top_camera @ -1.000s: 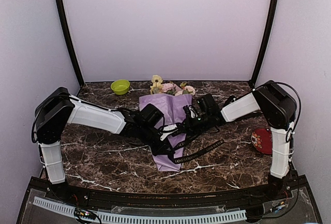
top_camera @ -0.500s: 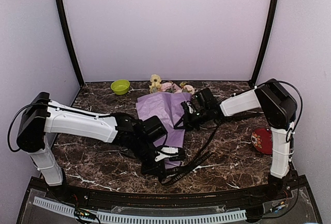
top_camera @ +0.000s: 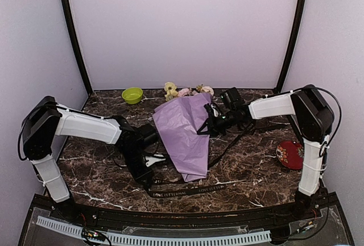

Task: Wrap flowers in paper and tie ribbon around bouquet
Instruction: Move the ribbon to the folded bouquet.

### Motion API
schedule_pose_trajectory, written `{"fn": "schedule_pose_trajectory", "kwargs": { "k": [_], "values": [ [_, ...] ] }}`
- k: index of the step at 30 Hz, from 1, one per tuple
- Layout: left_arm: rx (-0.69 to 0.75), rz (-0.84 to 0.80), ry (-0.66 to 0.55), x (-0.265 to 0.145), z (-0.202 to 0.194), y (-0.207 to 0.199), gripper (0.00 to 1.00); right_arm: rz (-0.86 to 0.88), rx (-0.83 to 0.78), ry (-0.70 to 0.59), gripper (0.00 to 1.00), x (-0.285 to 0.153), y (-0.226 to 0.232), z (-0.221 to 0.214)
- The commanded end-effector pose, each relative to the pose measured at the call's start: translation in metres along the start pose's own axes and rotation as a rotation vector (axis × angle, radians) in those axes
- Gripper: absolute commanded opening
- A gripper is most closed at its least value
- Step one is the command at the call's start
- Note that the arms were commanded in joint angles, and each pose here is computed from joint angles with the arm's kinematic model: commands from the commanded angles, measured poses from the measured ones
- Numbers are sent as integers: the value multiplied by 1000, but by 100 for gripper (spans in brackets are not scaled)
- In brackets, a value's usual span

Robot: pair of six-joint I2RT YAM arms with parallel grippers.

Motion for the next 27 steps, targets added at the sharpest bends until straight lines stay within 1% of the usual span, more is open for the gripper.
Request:
{"fn": "schedule_pose_trajectory", "kwargs": {
  "k": [1,2,3,6,10,13,15,19,21,22,27],
  "values": [
    [-294,99,-93,-17,11,72,0,20,-53,-40,0,-12,12,12],
    [-343,103,-125,-21,19,85,0,20,-51,-40,0,-11,12,12],
    [-415,102,-185,-31,27,107,0,21,-49,-38,0,-11,11,11],
    [-503,99,-341,-52,51,139,0,26,-43,-31,0,-9,9,6],
    [-582,159,-498,-81,70,179,0,24,-36,-14,0,-7,5,-4],
    [-631,216,-586,-107,74,206,0,20,-26,-3,0,-4,-2,-12],
    [-643,257,-642,-129,72,216,0,15,-21,3,0,-1,-6,-17],
    [-636,347,-784,-184,64,219,0,7,-8,24,0,6,-15,-25],
    [-609,390,-846,-211,61,212,0,5,-3,37,0,11,-19,-28],
    [-576,383,-888,-228,62,203,0,0,-1,42,0,12,-21,-30],
    [-410,296,-1067,-286,66,157,0,-12,-7,51,0,18,-22,-31]
  ]
}}
Point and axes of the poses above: each gripper's point midway between its finger pads, its own x axis out along the fingers, its own y axis along the line the jaws close on, z = x × y, the point moved 2 cm from there along -x, back along the fingers, and after that the axes turned 8 degrees about -x, right-handed, at the moved point
